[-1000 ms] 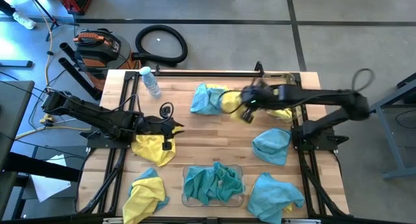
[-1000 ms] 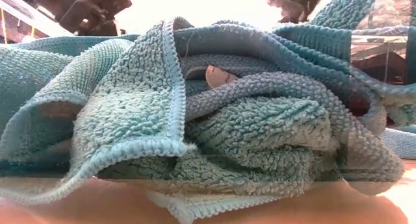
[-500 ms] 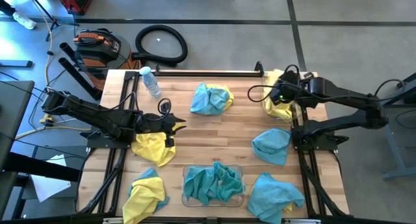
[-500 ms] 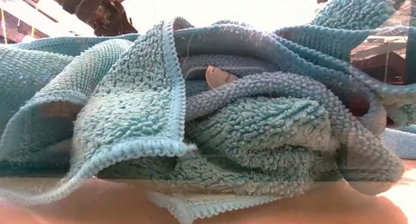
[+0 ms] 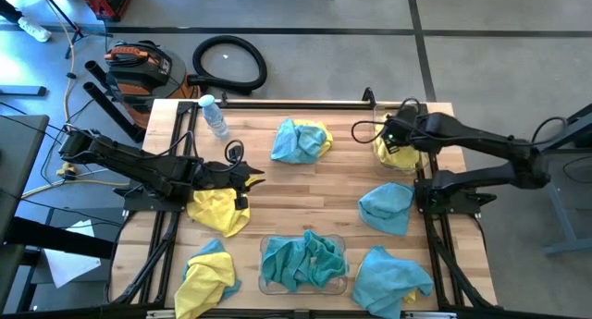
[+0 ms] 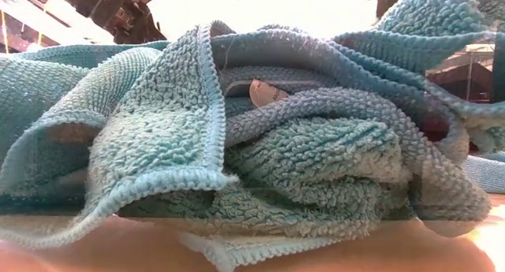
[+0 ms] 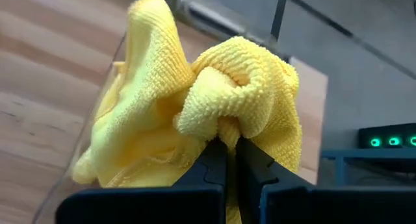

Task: Sort microfiber towel by color & place in baskets
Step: Put the yellow microfiber towel into the top transparent bin

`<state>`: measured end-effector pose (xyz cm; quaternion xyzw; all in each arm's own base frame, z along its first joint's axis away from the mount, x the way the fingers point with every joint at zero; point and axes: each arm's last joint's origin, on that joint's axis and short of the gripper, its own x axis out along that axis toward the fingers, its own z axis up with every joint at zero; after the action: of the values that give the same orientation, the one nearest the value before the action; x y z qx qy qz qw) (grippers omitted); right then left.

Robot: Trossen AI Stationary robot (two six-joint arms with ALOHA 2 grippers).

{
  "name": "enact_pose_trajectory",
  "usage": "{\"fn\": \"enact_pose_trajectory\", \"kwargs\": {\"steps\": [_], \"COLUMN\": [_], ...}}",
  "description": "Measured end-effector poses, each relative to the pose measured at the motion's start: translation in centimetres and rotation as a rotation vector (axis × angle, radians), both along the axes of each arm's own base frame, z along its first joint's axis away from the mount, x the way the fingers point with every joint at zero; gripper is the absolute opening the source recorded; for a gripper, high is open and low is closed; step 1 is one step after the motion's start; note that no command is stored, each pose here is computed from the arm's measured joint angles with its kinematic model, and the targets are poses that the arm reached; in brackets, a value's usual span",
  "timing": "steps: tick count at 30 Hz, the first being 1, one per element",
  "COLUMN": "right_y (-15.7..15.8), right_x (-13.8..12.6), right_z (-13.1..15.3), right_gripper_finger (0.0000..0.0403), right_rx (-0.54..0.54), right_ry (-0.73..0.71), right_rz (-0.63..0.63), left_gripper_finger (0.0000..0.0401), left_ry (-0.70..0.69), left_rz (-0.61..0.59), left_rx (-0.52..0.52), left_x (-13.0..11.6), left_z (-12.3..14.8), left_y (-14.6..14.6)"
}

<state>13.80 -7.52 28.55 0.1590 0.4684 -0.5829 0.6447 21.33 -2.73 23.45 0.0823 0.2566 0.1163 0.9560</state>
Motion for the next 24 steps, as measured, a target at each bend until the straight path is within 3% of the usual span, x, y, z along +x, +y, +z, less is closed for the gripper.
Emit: {"fn": "enact_pose_trajectory", "kwargs": {"steps": [6,14,19,24], "right_y": [-2.0,-3.5,-3.3,-3.4], "right_x": [0.7,-0.8,-1.5,-1.5], "right_z": [-4.5,-9.5,-10.6,-10.1], "right_gripper_finger": [0.0,0.0,0.001,0.0054], "right_rx": [0.056,0.197,0.225,0.23], "right_ry": [-0.12,-0.216,-0.175,-0.168], "right_rz": [0.002,-0.051,-0.062,-0.057], "left_gripper_finger": [0.0087,0.0087,0.0087,0.0087], "left_ry": [0.001,0.001,0.003,0.004], "left_rz": [-0.002,-0.002,-0.003,-0.004], "left_rx": [-0.001,-0.002,-0.002,-0.002], "left_x": [0.0,0.0,0.0,0.0], "left_z": [0.0,0.0,0.0,0.0], "left_y": [0.0,0.0,0.0,0.0]}}
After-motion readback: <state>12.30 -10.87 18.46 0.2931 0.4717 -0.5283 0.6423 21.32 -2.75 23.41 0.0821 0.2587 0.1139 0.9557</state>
